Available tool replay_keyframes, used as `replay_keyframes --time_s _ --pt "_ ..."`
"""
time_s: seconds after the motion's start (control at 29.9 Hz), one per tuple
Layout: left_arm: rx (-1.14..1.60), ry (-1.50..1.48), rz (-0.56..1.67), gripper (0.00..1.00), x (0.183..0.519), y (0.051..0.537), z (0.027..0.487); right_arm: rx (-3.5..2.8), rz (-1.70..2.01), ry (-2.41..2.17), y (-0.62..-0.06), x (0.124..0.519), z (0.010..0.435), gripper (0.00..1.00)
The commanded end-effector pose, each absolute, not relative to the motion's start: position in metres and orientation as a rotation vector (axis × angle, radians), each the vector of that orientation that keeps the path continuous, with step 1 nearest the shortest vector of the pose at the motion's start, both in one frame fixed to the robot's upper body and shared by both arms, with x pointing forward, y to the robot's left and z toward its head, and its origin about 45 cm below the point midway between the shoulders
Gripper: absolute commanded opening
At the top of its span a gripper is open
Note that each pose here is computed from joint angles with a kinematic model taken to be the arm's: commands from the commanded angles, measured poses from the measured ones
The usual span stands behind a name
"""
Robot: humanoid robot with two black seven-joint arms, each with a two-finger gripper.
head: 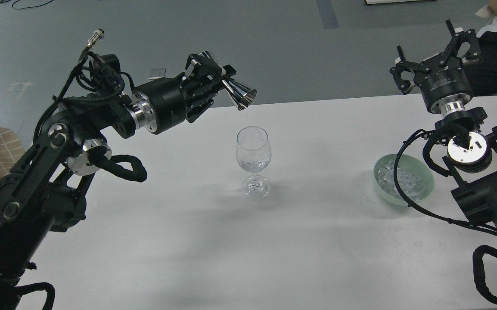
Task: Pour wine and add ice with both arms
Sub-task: 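Turn the jigger upright and pull it back with the left gripper, then lower the jigger onto the table, open the left gripper, withdraw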
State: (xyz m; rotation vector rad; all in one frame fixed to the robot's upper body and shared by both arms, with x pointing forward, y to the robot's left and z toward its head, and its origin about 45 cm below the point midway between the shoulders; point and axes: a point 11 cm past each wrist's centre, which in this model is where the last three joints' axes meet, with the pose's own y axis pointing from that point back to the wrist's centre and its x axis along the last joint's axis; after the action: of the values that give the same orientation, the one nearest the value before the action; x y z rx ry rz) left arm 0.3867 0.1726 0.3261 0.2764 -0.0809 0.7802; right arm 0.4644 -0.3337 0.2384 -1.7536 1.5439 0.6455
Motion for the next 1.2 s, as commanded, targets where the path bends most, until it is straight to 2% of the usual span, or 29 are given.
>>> replay_keyframes --time_s 0.0,0.2,0.4,0.53,0.8,1.0,1.17 --pt "0.188 0.030 0.835 0.23 0.386 0.190 0.326 -1.750 0.650 1.543 -0.333 0.464 0.238 1.00" --pt "0.042 0.132 0.939 0.23 0.389 0.232 0.335 -1.748 0.657 1.545 -0.332 0.464 0.236 1.00" --pt "-0.180 0.363 1.056 0.23 0.386 0.282 0.332 -1.751 0.655 1.549 -0.333 0.464 0.236 1.00" --pt "-0.316 0.525 1.116 0.24 0.367 0.320 0.307 -1.740 0.664 1.563 -0.337 0.460 0.230 1.00" --pt "-0.544 0.787 1.176 0.24 0.331 0.361 0.264 -1.737 0.678 1.575 -0.337 0.457 0.223 1.00" --pt "-0.639 0.934 1.236 0.25 0.323 0.381 0.233 -1.736 0.681 1.573 -0.335 0.455 0.223 1.00" --pt "-0.710 1.027 1.235 0.25 0.321 0.380 0.216 -1.746 0.676 1.562 -0.332 0.450 0.224 1.00"
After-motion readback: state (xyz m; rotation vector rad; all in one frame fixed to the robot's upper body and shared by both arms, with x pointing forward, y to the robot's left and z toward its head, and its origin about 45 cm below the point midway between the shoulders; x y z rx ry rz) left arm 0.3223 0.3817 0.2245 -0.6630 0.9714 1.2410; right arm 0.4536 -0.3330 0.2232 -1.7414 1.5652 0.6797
